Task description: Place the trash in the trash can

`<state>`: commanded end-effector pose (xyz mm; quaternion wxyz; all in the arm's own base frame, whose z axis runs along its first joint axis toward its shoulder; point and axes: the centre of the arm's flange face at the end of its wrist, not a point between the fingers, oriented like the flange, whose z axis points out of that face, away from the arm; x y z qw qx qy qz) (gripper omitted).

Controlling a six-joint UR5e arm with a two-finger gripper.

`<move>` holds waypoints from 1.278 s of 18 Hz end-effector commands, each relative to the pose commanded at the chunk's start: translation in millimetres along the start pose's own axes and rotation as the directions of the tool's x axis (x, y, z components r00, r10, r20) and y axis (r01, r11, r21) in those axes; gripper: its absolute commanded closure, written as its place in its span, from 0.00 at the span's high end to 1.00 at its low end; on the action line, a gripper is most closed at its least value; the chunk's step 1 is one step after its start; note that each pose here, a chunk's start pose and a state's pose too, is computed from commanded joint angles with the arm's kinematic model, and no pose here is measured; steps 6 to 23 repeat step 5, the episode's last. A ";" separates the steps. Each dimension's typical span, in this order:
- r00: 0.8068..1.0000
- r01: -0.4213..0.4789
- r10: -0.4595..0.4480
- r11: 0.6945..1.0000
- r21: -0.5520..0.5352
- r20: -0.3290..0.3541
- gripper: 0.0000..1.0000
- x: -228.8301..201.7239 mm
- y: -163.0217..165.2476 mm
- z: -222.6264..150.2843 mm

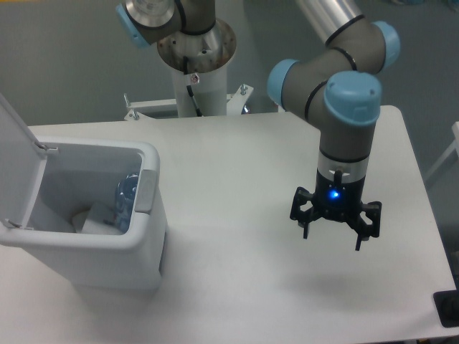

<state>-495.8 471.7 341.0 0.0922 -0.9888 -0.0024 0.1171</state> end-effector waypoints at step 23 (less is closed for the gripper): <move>0.992 -0.129 0.130 0.987 -0.093 0.004 1.00 21.9 -3.1 16.4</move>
